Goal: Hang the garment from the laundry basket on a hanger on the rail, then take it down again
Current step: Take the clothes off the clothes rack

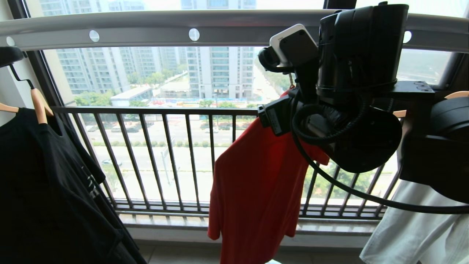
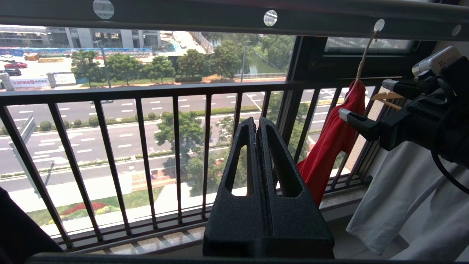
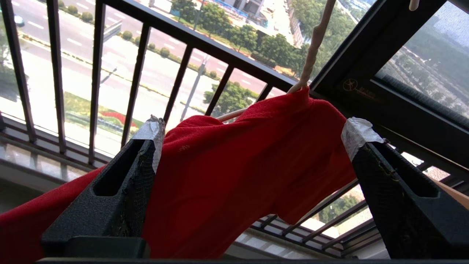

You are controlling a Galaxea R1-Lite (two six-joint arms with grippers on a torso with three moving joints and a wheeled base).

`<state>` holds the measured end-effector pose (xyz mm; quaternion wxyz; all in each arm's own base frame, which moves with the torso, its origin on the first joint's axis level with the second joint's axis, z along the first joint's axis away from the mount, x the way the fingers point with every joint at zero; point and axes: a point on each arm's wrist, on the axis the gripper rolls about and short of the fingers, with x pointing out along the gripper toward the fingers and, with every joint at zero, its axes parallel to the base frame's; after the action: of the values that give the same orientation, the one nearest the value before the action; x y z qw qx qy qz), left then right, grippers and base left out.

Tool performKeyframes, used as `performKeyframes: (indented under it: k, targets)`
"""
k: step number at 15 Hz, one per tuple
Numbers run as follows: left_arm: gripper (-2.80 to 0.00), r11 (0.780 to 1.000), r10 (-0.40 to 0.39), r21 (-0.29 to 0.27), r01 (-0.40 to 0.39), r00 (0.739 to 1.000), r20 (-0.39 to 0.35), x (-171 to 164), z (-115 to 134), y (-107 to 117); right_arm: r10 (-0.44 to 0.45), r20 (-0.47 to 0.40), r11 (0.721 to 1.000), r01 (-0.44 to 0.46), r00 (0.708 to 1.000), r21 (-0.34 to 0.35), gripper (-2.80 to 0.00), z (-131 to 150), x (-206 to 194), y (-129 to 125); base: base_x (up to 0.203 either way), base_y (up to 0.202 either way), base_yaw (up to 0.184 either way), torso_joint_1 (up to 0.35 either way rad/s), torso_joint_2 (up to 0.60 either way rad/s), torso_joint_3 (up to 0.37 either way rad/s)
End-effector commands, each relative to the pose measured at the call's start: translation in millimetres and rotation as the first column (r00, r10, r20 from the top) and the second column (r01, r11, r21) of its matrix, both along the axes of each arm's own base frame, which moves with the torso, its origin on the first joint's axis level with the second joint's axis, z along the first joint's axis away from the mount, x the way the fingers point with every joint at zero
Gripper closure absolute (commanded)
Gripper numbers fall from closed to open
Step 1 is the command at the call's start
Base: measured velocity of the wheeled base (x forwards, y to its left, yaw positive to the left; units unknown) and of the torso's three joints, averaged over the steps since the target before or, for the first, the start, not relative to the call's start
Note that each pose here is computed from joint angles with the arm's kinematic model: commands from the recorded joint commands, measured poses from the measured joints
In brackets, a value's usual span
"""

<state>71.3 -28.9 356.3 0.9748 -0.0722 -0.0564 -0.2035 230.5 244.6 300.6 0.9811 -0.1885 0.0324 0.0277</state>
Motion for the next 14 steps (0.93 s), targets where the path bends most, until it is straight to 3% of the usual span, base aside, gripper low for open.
performKeyframes:
  k: [1, 9, 14]
  targets:
    - [0.0, 1.0, -0.001, -0.002, 0.001, 1.0, 0.001, -0.5, 0.2, 0.2, -0.016, 0.002, 1.0, 0.016, 1.0, -0.003, -2.8, -0.9, 1.3, 1.7, 0.0, 0.0, 0.0, 0.0, 0.0, 0.0]
    - [0.0, 1.0, 0.0, -0.003, 0.0, 1.0, 0.005, -1.6, 0.7, 0.6, -0.051, -0.02, 0.998, 0.05, 0.998, -0.037, -2.8, -11.1, 0.8, -1.9, 0.0, 0.0, 0.0, 0.0, 0.0, 0.0]
    - [0.0, 1.0, -0.001, -0.003, 0.001, 1.0, 0.005, -2.0, 0.5, 0.8, -0.069, -0.014, 0.997, 0.069, 0.998, -0.03, -2.8, -6.0, -8.3, -17.6, 0.0, 0.0, 0.0, 0.0, 0.0, 0.0]
